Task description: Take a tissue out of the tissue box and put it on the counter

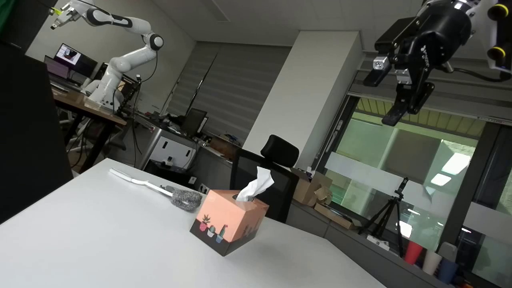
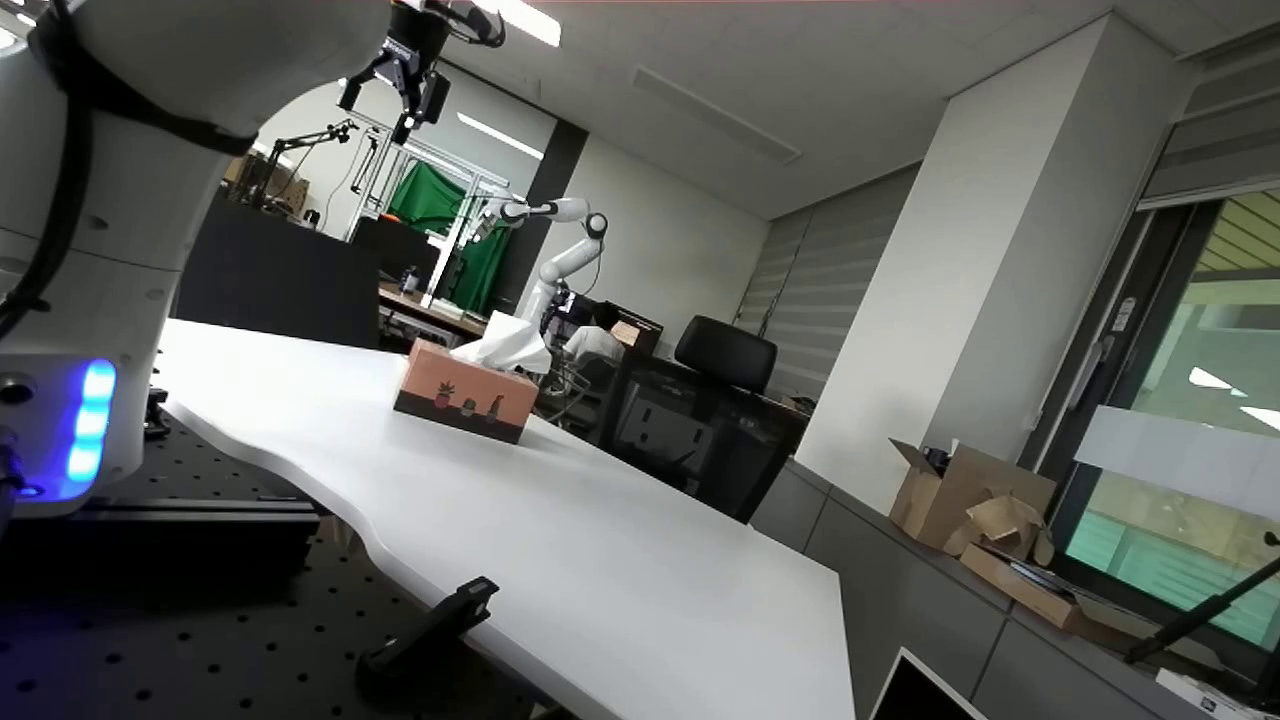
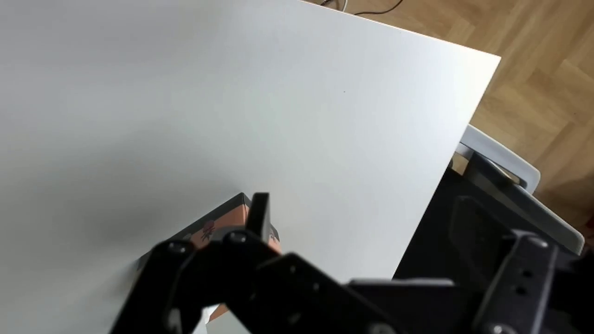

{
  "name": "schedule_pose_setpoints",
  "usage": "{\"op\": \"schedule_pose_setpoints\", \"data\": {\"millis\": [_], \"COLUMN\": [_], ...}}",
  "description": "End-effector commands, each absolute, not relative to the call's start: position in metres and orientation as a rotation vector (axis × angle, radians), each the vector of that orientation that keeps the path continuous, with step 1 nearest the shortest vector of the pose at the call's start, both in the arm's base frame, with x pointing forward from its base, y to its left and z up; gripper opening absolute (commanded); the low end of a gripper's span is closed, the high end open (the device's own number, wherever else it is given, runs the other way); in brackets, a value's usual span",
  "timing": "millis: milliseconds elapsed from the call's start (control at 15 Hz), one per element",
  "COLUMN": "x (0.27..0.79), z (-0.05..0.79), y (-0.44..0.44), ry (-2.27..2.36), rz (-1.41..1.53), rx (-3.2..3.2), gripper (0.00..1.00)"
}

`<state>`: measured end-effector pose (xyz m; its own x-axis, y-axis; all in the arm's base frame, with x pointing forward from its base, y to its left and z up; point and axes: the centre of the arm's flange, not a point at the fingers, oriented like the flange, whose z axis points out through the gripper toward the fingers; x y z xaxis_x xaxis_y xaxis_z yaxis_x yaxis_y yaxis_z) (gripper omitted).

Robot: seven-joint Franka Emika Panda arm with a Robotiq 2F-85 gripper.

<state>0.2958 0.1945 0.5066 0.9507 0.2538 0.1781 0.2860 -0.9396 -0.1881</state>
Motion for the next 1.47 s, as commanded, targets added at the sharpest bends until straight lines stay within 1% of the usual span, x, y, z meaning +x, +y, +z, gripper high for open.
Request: {"op": "schedule_pose_setpoints", "data": {"millis": [0,133,267,333,533,1133,1400], "x": [0.328,0.334,0.351,0.323,0.343,0.345,0.379], "z": [0.503,0.501,0.498,0.501,0.488,0.49,0.483], "y": [0.182,0.179,0.169,0.175,0.164,0.166,0.151], "ry": [-0.376,-0.371,-0.342,-0.359,-0.335,-0.34,-0.26], "rz": [-0.276,-0.281,-0.303,-0.307,-0.289,-0.292,-0.347], "rx": [-2.908,-2.912,-2.922,-2.916,-2.919,-2.918,-2.913], "gripper": [1.0,1.0,1.0,1.0,1.0,1.0,1.0]}}
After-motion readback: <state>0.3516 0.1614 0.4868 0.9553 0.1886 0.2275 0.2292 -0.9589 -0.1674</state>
